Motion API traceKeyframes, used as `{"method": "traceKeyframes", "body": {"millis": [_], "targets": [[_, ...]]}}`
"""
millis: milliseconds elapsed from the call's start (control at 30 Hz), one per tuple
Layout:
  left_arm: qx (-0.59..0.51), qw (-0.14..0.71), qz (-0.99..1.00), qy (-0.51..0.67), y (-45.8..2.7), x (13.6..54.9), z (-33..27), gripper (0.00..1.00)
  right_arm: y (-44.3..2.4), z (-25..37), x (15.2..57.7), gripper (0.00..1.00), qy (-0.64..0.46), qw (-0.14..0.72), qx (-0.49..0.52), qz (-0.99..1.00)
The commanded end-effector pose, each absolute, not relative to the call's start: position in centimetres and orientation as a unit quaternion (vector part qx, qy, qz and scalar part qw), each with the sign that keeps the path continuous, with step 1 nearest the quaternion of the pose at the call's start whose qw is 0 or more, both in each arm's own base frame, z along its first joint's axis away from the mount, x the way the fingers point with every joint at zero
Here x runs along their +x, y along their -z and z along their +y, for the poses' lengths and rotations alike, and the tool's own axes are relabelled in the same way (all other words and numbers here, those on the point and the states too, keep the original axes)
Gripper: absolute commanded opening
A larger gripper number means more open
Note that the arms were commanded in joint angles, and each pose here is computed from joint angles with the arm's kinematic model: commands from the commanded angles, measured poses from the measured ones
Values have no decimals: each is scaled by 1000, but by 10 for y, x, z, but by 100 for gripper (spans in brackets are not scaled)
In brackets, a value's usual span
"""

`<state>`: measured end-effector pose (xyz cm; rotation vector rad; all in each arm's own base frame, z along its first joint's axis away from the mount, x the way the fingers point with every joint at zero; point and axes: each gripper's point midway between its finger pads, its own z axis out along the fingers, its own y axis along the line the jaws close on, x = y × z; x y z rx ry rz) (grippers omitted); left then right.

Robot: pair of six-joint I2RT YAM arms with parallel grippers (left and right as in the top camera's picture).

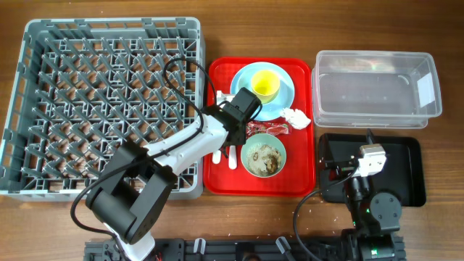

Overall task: Sort waste into correct bins and load items into the dishwasher rack
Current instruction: 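Grasp the white spoon and fork with the left gripper and lift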

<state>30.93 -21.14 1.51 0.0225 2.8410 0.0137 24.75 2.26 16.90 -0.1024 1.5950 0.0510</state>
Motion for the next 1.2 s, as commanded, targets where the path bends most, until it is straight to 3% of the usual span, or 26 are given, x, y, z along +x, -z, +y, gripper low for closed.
{"method": "traceKeyframes", "body": {"millis": [0,200,500,800,967,1067,1167], "targets": [[3,155,988,-15,-12,312,-209,26,-170,25,247,100,-22,699,-55,712],[-1,187,982,-37,-34,320,-198,25,-170,25,247,100,-22,699,-55,712],[0,179,982,-52,-20,317,-193,18,-170,25,247,100,-22,699,-55,712],[3,160,985,-68,15,318,-193,28,-170,25,247,100,-22,699,-55,712],[4,164,984,-65,10,320,-195,12,-170,25,247,100,-22,699,-55,712],[0,193,980,-42,-24,330,-203,4,-170,25,247,100,-22,699,-55,712],[-15,254,967,-24,-73,342,-202,4,-170,25,247,100,-22,699,-55,712]]}}
